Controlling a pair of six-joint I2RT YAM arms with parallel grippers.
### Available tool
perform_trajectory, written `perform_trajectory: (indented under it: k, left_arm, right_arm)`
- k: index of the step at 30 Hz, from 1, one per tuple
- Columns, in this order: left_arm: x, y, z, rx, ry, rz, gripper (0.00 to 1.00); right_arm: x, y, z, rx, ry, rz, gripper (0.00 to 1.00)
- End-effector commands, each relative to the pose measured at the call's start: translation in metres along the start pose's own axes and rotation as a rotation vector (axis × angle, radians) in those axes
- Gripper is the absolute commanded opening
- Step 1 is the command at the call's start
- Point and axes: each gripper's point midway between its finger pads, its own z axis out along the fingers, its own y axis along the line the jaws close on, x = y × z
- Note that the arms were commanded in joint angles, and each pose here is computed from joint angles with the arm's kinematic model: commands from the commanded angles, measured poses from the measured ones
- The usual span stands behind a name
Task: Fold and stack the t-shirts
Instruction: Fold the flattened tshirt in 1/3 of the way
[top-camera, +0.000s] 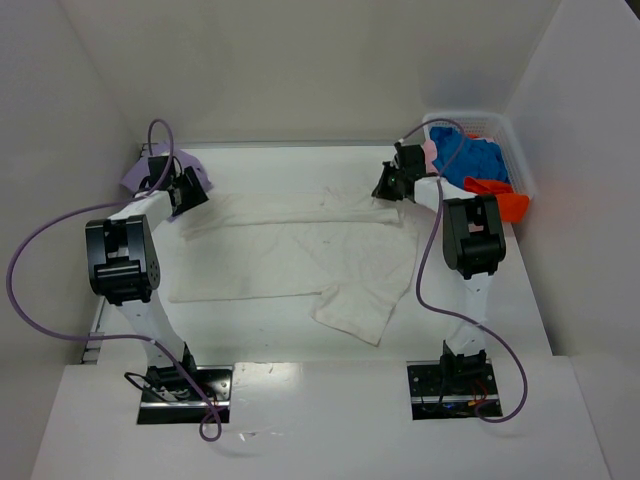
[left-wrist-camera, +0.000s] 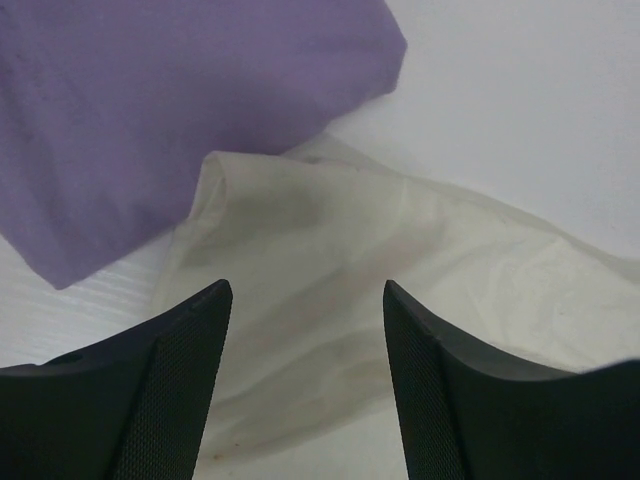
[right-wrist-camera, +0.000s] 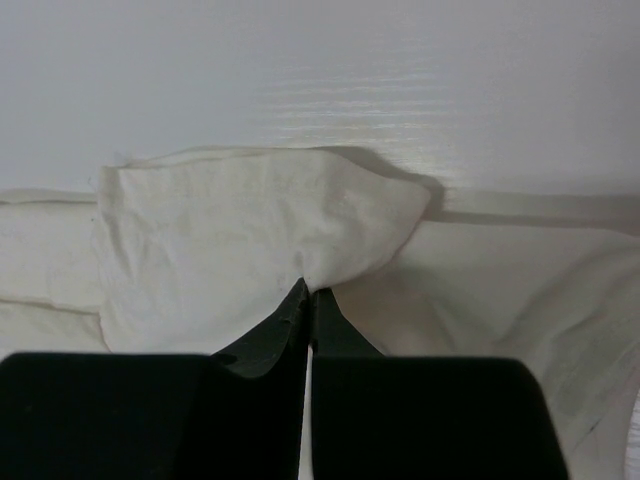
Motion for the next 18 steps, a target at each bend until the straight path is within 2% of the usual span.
perform_trajectory:
  k: [1,3,9,14,18]
  left_arm:
    - [-0.021,-0.024,-0.005,0.122,-0.040,0.027,0.70]
    - [-0.029,-0.034,-0.011,0.173,-0.056,0.056,0.73]
    - [-0.033,-0.073,-0.025,0.373,-0.040,0.132,0.78]
    - [-0.012,-0.117,-0.024,0.503,0.031,0.228,0.81]
    - [0.011,-0.153,-0.028,0.626,0.108,0.293,0.82]
  right_arm:
    - [-0.017,0.014,-0.021,-0.011,-0.057,-0.015,0.00]
    - [-0.018,0.025,-0.034,-0.035,-0.071,-0.017,0.00]
    - [0.023,0.041,-0.062,-0.097,-0.010,-0.003,0.00]
    - [0.056,0.072,-0.083,-0.169,0.024,-0.041,0.00]
    - [0.077,0.076,-0.090,-0.169,0.049,-0.036,0.01]
